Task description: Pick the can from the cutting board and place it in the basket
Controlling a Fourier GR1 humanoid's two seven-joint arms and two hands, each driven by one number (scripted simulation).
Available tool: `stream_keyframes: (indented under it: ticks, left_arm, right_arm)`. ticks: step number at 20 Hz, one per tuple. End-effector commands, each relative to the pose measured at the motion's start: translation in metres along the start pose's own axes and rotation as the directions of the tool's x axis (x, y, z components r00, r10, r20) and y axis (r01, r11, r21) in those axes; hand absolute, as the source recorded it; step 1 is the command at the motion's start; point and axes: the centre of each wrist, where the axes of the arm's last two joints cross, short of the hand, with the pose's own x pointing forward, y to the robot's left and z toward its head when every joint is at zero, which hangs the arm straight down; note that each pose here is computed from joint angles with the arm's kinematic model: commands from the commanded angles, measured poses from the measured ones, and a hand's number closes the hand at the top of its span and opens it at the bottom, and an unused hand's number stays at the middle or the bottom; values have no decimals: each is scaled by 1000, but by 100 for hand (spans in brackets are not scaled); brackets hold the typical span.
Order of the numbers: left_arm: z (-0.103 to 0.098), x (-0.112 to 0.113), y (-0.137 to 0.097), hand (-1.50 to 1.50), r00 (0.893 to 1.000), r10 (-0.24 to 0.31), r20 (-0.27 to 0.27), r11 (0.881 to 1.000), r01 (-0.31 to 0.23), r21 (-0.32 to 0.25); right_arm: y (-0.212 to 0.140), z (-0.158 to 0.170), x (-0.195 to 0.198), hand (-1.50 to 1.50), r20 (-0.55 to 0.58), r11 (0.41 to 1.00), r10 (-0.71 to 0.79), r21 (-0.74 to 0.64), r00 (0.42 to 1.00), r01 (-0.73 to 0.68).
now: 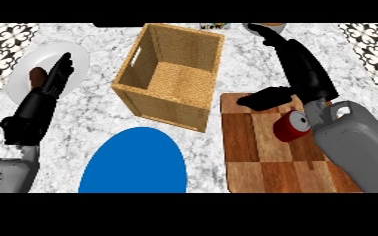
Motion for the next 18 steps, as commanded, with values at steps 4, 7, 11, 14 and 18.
stream_keyframes:
  ticks: [4,7,11,14,18]
  left_arm:
    - [-8,9,-4,0,1000,-6,25,1000,6,-15]
    - [-8,4,3,0,1000,6,15,1000,-6,5]
    - [-2,-4,-12,0,1000,12,20,1000,-11,-21]
    - [-9,9,0,0,1000,-3,29,1000,4,-4]
    - [-5,4,-9,0,1000,-6,19,1000,7,-12]
  right_arm:
    - [-55,-5,34,-150,-74,839,451,374,889,-395]
    - [-73,-5,53,-150,-62,760,505,504,861,-409]
    - [-100,-13,69,-150,-95,710,524,597,847,-372]
    - [-103,-14,61,-150,-139,699,539,624,831,-349]
    - [-106,-17,36,-150,-146,674,539,665,829,-321]
